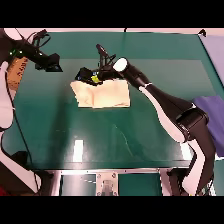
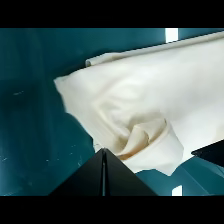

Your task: Fold the shirts.

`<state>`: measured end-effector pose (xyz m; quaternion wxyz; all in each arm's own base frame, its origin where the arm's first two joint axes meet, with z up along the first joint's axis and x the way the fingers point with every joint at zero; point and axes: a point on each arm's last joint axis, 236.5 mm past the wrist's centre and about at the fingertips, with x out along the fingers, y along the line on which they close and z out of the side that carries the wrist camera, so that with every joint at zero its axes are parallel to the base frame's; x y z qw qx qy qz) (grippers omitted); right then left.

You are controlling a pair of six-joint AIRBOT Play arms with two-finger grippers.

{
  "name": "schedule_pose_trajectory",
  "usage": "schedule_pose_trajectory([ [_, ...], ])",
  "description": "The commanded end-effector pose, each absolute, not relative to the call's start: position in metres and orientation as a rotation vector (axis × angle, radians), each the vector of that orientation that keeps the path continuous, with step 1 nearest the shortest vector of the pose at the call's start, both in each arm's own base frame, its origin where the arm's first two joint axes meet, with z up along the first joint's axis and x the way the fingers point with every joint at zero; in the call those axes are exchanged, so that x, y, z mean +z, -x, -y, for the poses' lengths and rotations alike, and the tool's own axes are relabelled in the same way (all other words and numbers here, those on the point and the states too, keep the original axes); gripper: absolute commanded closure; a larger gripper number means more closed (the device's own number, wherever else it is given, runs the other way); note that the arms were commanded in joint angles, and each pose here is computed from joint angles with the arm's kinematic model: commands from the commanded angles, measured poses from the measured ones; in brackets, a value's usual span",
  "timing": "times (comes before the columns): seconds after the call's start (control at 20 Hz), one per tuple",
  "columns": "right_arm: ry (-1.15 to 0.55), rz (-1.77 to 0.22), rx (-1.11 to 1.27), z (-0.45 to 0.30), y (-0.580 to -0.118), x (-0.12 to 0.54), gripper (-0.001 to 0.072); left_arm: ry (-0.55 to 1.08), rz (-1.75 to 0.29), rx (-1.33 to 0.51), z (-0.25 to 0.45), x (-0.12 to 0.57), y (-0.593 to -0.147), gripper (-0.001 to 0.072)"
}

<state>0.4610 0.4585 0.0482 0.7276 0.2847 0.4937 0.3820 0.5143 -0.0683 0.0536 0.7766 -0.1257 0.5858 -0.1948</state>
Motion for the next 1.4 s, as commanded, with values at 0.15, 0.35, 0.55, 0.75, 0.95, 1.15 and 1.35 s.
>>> schedule_pose_trajectory([
  [0.15,-0.633,-1.156,0.740,-0.330,-0.502,0.066,0.0200,0.248,-1.279,-0.425,0.060,0.049,-0.511,0.0685],
  [0.35,-0.591,-1.318,0.540,-0.201,-0.508,0.027,0.0199,0.243,-1.276,-0.415,0.058,0.048,-0.512,0.0685],
  [0.55,-0.677,-1.413,0.394,-0.159,-0.496,-0.038,0.0199,0.232,-1.285,-0.384,0.051,0.045,-0.512,0.0685],
  [0.75,-0.716,-1.477,0.353,-0.179,-0.475,-0.086,0.0198,0.214,-1.298,-0.341,0.042,0.041,-0.512,0.0685],
  [0.95,-0.781,-1.456,0.460,-0.237,-0.473,-0.087,0.0200,0.215,-1.298,-0.341,0.042,0.041,-0.512,0.0685],
  [1.15,-0.896,-1.334,0.644,-0.284,-0.487,-0.041,0.0680,0.215,-1.298,-0.341,0.042,0.041,-0.512,0.0685],
  [1.35,-0.878,-1.185,0.758,-0.267,-0.513,0.039,0.0695,0.215,-1.302,-0.343,0.042,0.041,-0.511,0.0685],
])
